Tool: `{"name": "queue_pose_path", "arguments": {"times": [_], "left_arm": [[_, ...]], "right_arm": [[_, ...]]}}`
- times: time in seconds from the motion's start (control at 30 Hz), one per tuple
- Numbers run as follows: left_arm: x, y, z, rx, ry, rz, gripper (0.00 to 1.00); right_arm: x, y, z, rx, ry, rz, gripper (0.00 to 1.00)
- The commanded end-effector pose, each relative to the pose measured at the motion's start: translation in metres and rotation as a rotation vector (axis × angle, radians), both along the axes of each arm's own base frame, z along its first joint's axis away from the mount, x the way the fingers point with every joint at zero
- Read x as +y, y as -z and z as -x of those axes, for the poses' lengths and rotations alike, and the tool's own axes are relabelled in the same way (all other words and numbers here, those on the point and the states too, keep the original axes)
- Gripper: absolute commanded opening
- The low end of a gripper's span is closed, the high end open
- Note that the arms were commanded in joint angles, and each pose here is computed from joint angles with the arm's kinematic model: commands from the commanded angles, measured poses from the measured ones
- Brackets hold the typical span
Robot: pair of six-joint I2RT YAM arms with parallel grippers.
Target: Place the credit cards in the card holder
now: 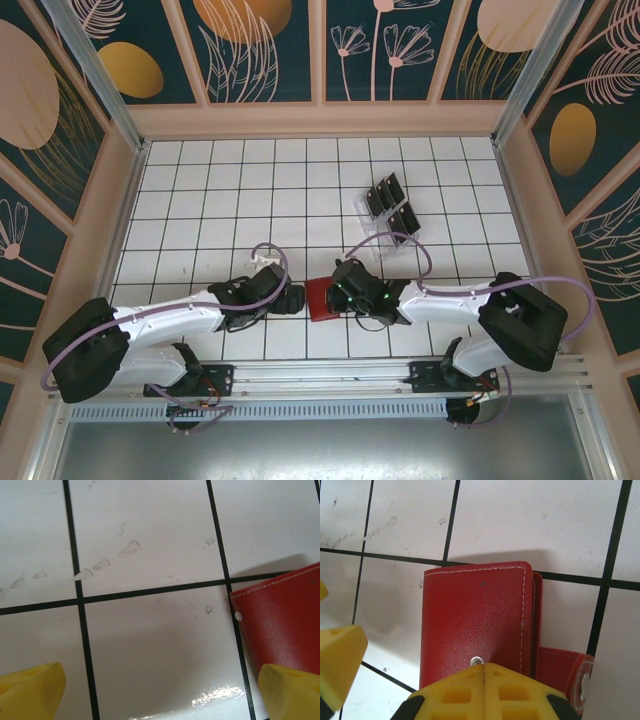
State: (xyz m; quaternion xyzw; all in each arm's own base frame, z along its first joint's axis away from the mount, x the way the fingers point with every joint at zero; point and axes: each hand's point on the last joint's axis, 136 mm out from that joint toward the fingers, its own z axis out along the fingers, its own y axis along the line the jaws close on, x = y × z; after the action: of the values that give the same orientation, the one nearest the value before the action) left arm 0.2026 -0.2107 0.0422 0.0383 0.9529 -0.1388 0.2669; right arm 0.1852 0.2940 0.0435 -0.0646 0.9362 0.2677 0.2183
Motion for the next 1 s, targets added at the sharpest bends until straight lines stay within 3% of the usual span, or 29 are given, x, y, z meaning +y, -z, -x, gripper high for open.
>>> {"name": "queue_pose_path", "arguments": {"times": [0.0,0.97], "left_arm": [[-0.009,0.002,0.002,0.003,0.05,0.025,0.99],[-0.043,0.011,0.007,0.002,0.148,0.04,0.99]], "right_arm": [[0.004,0.002,-0.004,-0.015,-0.01,-0.024,0.0],[-0.003,0.021,-0.003,0.019,0.005,-0.01,0.0]]}}
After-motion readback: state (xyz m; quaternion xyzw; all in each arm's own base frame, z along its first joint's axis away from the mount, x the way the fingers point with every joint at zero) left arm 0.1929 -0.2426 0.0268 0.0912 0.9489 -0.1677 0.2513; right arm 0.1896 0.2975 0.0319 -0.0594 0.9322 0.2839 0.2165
